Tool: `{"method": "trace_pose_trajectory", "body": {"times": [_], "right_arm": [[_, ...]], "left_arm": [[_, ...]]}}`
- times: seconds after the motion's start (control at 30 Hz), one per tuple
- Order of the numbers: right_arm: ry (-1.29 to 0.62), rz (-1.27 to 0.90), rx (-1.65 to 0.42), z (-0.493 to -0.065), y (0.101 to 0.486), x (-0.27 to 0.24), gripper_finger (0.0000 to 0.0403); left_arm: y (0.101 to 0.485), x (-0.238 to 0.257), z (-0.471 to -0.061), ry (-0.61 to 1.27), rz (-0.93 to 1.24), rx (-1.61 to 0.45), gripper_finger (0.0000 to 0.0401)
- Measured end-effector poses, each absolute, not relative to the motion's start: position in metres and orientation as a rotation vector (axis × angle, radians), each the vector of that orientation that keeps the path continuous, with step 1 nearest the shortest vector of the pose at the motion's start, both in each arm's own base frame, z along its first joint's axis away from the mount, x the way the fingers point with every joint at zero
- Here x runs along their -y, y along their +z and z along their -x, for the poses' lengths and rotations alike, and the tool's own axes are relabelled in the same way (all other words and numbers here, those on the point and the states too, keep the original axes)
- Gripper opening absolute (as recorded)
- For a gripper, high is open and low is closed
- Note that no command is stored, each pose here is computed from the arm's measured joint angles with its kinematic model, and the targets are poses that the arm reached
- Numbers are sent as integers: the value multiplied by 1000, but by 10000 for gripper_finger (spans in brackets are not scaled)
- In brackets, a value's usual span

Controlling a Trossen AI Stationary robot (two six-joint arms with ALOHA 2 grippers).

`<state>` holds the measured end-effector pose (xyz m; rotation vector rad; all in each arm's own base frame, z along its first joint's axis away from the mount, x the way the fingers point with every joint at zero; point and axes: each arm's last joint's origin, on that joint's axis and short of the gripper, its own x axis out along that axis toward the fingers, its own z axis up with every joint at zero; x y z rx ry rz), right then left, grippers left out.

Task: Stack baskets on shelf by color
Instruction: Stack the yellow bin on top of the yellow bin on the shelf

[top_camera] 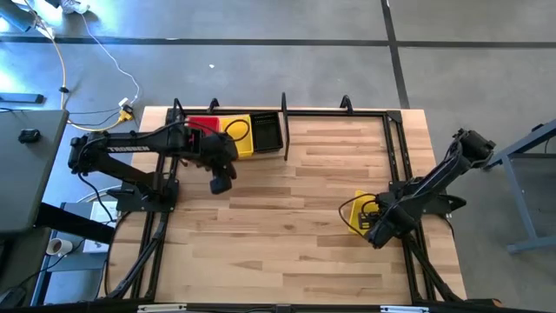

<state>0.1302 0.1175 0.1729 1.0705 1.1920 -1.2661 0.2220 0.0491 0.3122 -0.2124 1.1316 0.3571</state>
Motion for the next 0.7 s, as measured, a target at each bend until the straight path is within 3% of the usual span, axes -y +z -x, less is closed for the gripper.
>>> {"method": "trace_pose_trajectory", "body": {"times": [0.23,0.53,0.7], "right_arm": [[-1268,-1060,-1188,-128,165,-115,128],[-1251,-1053,-1186,-128,165,-115,9],[-1234,-1070,-1159,-132,171,-117,9]], "left_arm": [[312,-42,-223,337,201,-1133,149],[312,-30,-225,310,201,-1131,149],[312,-25,-226,289,188,-1133,148]]}}
